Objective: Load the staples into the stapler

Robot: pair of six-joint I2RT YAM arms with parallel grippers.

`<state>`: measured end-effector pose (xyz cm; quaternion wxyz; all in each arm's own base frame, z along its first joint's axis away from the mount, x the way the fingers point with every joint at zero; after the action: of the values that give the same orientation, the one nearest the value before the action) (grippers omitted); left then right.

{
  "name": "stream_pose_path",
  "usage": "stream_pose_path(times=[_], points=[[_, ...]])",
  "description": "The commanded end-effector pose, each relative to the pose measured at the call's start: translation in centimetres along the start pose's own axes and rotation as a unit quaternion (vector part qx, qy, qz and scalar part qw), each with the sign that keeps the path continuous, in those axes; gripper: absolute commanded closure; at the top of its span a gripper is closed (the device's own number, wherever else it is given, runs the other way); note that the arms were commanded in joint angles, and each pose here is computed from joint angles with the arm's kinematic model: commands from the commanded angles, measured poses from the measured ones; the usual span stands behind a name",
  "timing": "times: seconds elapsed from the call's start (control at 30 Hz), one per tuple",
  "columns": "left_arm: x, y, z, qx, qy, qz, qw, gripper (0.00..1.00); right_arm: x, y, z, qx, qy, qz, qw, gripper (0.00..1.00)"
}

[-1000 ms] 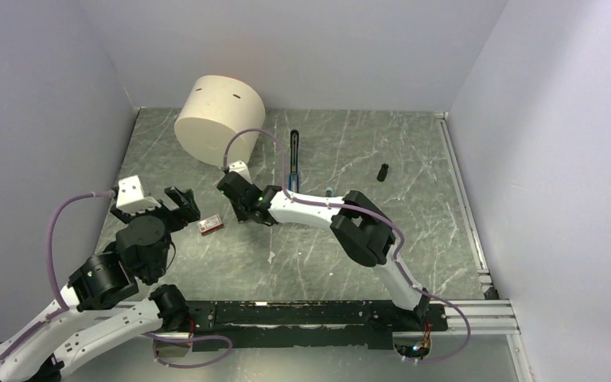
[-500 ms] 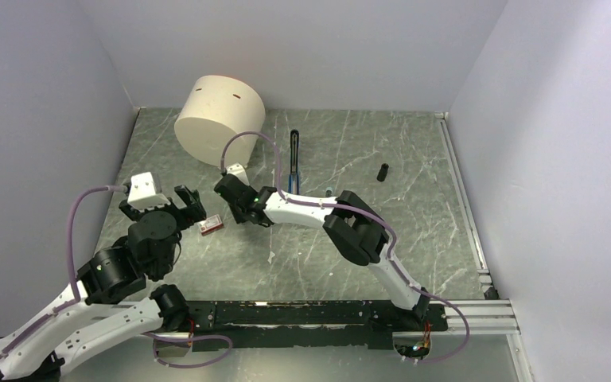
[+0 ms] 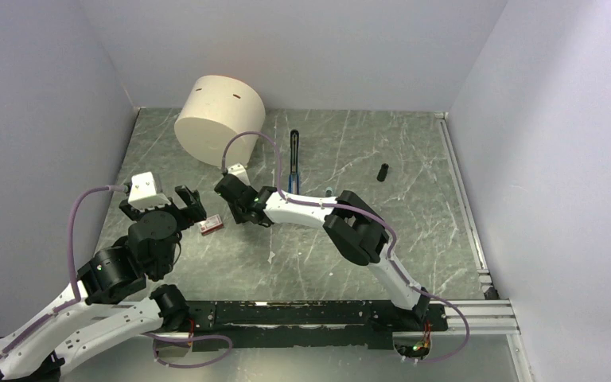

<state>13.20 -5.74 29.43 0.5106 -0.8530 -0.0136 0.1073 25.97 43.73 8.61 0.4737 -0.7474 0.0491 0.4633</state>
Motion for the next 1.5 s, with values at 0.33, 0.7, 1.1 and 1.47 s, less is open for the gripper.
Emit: stream_pose_path(times=[0.33, 0.7, 1.1, 1.47], points=[[-0.2, -0.6, -0.6, -0.007, 0.014, 0.000, 1.000, 0.08, -0.4, -1.4, 0.0, 0.024, -0.008, -0.015, 1.000, 0.76], [-0.1, -0.5, -0.7, -0.002, 0.014, 0.000, 1.000, 0.08, -1.8, -3.6, -2.5, 0.032, 0.033, -0.049, 0.998, 0.70], [-0.1, -0.5, -0.5, 0.000, 0.014, -0.002, 1.000, 0.08, 0.8, -2.5, -5.1, 0.035, 0.088, -0.009, 0.996, 0.64], [-0.1, -0.5, -0.6, 0.001, 0.013, -0.001, 1.000, 0.08, 1.2, -1.9, -5.0, 0.032, 0.066, 0.013, 0.997, 0.61]])
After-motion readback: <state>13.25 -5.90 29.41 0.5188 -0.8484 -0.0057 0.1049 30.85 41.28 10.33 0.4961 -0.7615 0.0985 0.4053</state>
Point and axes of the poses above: each gripper's point midway between its finger pads, its own x axis out along the fingers, its own z axis along the line the jaws close on, y = z × x, the point moved 8 cm from there along -x, back along the fingers, and after that the axes turned 14 degrees about -x, right-handed, at the moved point
